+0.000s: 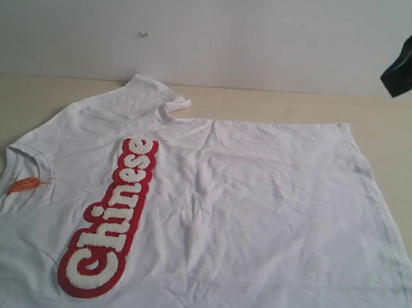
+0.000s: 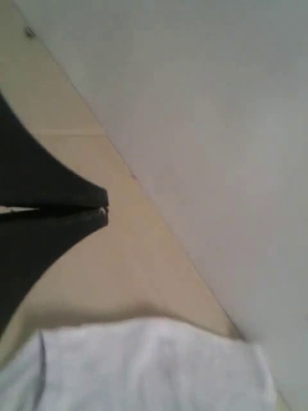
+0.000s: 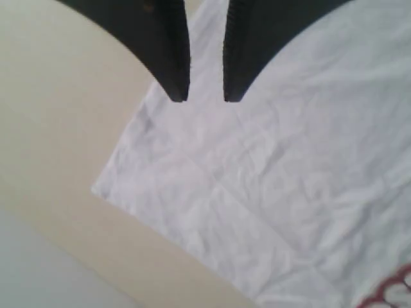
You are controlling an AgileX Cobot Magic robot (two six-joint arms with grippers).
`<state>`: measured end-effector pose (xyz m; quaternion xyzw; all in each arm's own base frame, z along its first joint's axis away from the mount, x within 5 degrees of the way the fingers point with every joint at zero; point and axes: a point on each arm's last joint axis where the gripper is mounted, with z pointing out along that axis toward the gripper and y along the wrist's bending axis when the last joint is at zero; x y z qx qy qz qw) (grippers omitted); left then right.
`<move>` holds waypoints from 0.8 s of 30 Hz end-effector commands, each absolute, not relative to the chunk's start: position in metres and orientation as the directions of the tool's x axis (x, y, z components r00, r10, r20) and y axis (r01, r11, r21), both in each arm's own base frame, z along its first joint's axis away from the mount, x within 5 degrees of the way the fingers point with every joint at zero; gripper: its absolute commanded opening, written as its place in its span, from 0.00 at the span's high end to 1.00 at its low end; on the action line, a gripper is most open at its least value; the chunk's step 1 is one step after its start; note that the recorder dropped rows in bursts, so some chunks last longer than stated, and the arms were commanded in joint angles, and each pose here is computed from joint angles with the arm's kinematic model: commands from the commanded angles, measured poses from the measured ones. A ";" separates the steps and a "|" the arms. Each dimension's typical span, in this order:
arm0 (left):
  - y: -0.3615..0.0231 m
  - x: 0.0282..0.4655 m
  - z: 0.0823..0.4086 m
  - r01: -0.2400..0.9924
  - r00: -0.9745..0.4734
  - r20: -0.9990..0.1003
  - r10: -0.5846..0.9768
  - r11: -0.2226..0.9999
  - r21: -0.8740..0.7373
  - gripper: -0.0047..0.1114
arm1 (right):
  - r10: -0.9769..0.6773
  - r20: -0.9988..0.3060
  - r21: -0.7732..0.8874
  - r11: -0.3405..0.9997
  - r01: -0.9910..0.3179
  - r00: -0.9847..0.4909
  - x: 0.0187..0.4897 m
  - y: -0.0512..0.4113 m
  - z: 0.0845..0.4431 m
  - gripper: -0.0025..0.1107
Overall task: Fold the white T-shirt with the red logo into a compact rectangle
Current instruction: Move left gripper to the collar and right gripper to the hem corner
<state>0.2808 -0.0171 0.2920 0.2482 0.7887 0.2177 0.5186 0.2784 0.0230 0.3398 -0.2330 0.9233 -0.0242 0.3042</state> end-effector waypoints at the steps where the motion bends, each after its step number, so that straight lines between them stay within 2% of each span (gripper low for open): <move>1: -0.002 0.309 0.262 0.199 -0.687 -0.465 0.558 0.760 0.618 0.96 | -0.414 -0.510 -0.203 0.910 -0.363 -0.754 0.301 0.018 0.332 0.79; 3: -0.023 0.326 0.261 0.442 -0.718 -0.358 0.597 0.788 0.428 0.96 | -0.483 -0.493 -0.222 0.874 -0.432 -0.723 0.300 0.020 0.332 0.79; 4: -0.033 0.326 0.268 0.591 -0.674 -0.294 0.677 0.734 0.334 0.96 | -0.559 -0.448 -0.249 0.827 -0.503 -0.697 0.298 0.019 0.329 0.79; 6: -0.044 0.311 0.284 0.836 -0.502 -0.156 0.851 0.523 0.167 0.96 | -0.731 -0.315 -0.275 0.681 -0.679 -0.605 0.297 0.020 0.318 0.79; 7: -0.044 0.301 0.289 0.916 -0.370 -0.086 0.925 0.379 0.130 0.96 | -0.786 -0.275 -0.249 0.615 -0.748 -0.554 0.297 0.022 0.312 0.79; 8: -0.044 0.297 0.292 0.957 -0.236 -0.053 0.970 0.242 0.158 0.96 | -0.817 -0.266 -0.199 0.566 -0.800 -0.512 0.297 0.026 0.306 0.79; 10: -0.044 0.288 0.289 0.978 -0.148 -0.056 0.987 0.155 0.140 0.96 | -0.869 -0.257 -0.167 0.472 -0.866 -0.423 0.294 0.032 0.296 0.79; 12: -0.048 0.288 0.281 0.972 -0.128 -0.102 0.987 0.145 0.185 0.91 | -0.929 -0.173 -0.182 0.355 -0.917 -0.326 0.288 0.038 0.285 0.79; 15: -0.049 0.288 0.262 0.972 -0.087 -0.107 0.990 0.108 0.209 0.70 | -0.970 -0.025 -0.215 0.240 -0.947 -0.240 0.279 0.042 0.270 0.78; 17: -0.045 0.284 0.245 0.980 -0.044 -0.054 0.998 0.054 0.191 0.49 | -0.974 0.001 -0.236 0.220 -0.947 -0.226 0.277 0.042 0.262 0.77; 18: -0.042 0.282 0.236 0.980 -0.029 -0.018 0.999 0.032 0.199 0.50 | -0.974 0.003 -0.231 0.218 -0.948 -0.224 0.274 0.041 0.256 0.76; 22: -0.038 0.279 0.220 0.972 0.009 0.018 1.000 -0.013 0.236 0.68 | -0.976 0.006 -0.221 0.212 -0.952 -0.218 0.267 0.040 0.241 0.72; 24: -0.039 0.280 0.213 0.956 0.023 0.009 1.000 -0.025 0.291 0.66 | -0.977 -0.009 -0.262 0.209 -0.942 -0.214 0.265 0.040 0.235 0.65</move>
